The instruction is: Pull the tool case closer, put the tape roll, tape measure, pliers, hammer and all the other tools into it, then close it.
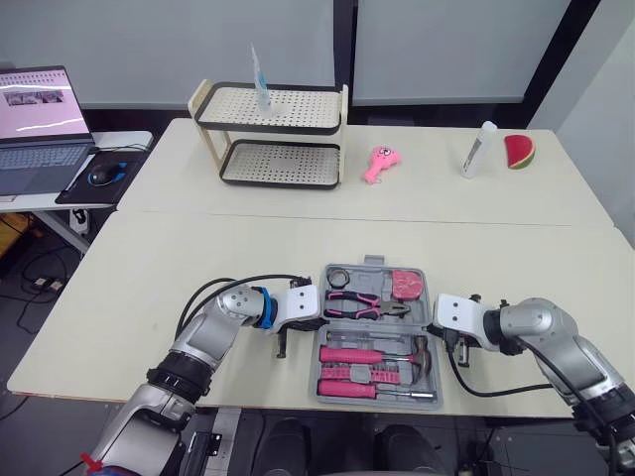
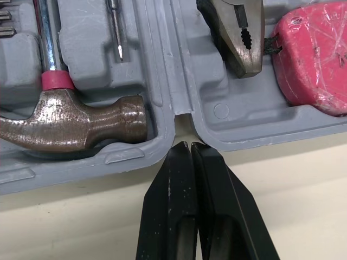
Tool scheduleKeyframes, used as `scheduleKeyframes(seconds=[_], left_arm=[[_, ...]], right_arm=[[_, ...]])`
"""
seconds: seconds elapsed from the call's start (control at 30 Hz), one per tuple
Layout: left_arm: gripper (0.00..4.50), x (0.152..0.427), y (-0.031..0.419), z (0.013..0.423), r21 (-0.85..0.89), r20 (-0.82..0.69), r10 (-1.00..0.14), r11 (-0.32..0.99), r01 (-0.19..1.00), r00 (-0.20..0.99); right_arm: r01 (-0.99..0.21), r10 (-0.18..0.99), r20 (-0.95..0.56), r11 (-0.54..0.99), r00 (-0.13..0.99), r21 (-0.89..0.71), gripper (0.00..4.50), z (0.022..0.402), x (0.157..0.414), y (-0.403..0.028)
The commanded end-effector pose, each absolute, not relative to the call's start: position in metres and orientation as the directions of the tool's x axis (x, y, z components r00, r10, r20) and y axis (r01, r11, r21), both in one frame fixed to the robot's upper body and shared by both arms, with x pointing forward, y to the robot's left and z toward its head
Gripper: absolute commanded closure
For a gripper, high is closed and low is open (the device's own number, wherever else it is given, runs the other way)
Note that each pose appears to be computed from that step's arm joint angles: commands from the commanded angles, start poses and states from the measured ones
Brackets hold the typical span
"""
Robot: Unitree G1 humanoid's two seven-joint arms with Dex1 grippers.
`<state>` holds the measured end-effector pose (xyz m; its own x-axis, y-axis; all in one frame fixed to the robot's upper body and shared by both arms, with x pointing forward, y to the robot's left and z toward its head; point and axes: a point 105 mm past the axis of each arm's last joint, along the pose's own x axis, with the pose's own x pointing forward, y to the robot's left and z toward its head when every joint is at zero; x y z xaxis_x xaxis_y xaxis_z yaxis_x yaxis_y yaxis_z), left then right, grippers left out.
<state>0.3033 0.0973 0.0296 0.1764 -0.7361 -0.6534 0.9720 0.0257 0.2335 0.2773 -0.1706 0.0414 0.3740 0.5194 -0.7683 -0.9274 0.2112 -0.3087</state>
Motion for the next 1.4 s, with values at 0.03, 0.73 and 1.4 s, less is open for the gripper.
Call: scheduleKeyframes(seconds=[0.03,0.73,1.4], left_arm=[[4.50,0.283,0.082,0.014,0.168,-0.678,-0.733,-0.078,0.983,0.057],[4.50,0.303,0.115,0.026,0.196,-0.685,-0.710,0.038,0.980,0.165],[4.50,0.229,0.141,0.101,0.155,-0.508,-0.861,-0.128,0.980,-0.032]], right_arm=[[-0.949,0.594,-0.743,0.141,0.310,-0.283,4.48,0.042,0.267,-0.147],[-0.921,0.540,-0.747,0.213,0.389,-0.326,4.48,0.048,0.278,-0.175],[-0.617,0.675,-0.419,0.733,0.607,0.287,2.30,0.104,0.300,-0.227]])
